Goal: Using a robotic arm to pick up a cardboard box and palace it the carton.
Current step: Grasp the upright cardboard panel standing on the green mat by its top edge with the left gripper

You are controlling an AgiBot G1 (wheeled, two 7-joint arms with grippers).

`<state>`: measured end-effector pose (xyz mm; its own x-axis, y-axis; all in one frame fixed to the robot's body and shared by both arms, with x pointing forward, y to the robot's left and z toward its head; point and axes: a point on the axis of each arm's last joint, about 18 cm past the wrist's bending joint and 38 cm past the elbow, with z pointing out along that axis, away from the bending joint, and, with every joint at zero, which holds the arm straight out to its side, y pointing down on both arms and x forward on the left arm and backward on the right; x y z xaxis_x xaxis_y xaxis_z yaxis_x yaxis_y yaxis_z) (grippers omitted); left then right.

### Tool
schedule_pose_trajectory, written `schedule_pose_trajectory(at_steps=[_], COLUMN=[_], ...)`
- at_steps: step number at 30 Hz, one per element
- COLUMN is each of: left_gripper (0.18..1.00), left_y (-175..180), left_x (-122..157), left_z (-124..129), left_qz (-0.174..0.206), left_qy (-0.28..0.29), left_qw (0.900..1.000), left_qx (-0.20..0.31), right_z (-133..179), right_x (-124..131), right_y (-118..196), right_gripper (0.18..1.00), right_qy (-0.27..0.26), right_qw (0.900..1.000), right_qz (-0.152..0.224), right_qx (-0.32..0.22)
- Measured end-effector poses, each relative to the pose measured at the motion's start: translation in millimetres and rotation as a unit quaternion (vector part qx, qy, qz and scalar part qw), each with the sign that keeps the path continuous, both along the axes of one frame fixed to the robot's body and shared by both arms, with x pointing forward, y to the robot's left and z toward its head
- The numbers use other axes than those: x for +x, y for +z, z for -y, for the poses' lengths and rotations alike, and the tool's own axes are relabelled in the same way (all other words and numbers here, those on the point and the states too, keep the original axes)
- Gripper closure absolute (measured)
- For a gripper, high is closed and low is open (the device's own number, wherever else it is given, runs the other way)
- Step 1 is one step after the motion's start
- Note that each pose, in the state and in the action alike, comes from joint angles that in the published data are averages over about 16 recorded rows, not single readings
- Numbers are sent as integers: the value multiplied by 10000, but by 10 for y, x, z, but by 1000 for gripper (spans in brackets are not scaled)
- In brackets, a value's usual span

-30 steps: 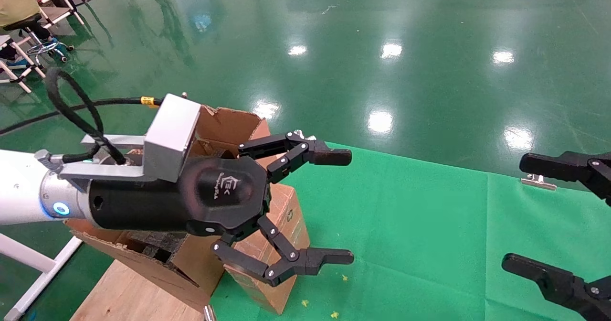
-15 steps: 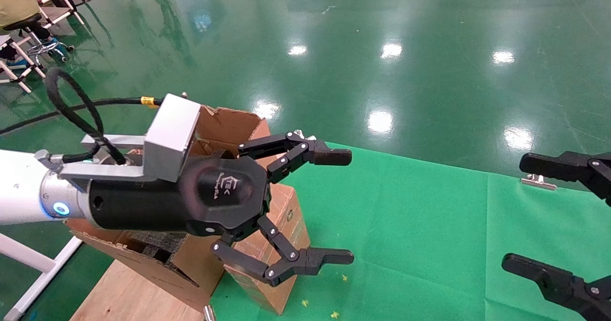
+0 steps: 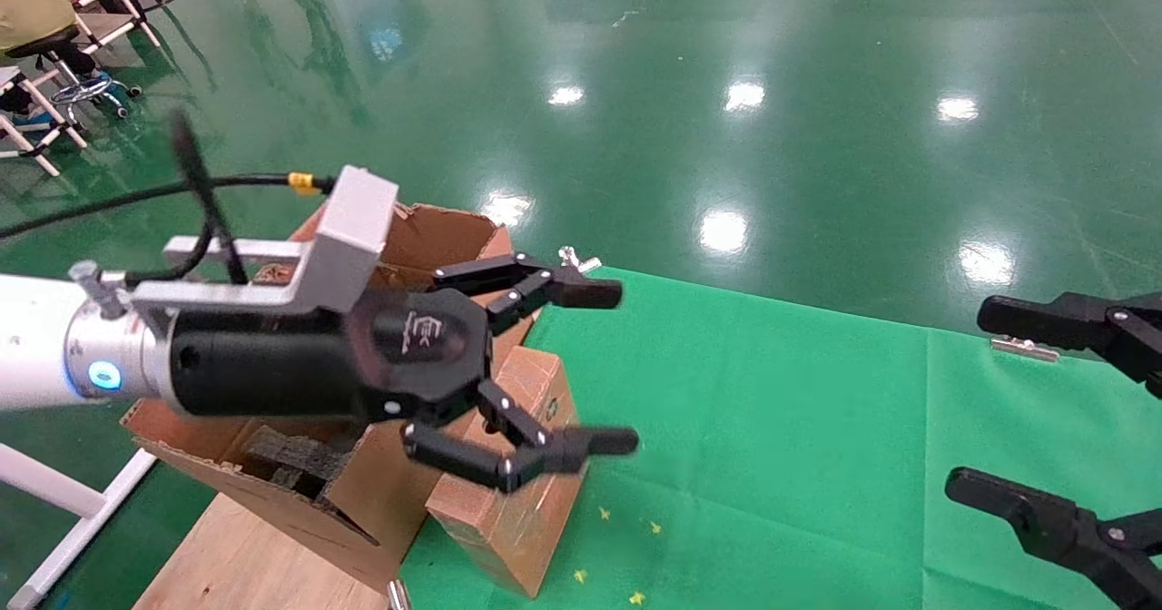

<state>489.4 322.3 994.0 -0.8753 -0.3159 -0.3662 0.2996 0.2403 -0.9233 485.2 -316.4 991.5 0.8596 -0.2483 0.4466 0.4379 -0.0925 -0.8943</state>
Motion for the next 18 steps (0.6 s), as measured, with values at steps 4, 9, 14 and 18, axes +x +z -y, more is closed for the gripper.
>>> schedule_pose_trajectory(at_steps=[4, 9, 14, 18], left_gripper=[183, 183, 183, 183], left_y=[-6, -14, -33, -47], left_x=[53, 94, 114, 126], left_z=[-113, -236, -314, -341], left_qz=[-452, -911, -1197, -1379], left_qy=[521, 1096, 1422, 1531], left_qw=[9974, 9890, 9811, 9768], left_qx=[186, 405, 538, 581], right_z=[0, 0, 1, 1], right_x=[0, 0, 1, 1], right_y=[0, 0, 0, 0], right_gripper=[299, 383, 489, 589], right_qy=[0, -1, -2, -3], right_qw=[10000, 10000, 10000, 10000], right_qz=[0, -1, -1, -1], right_qx=[0, 1, 1, 1])
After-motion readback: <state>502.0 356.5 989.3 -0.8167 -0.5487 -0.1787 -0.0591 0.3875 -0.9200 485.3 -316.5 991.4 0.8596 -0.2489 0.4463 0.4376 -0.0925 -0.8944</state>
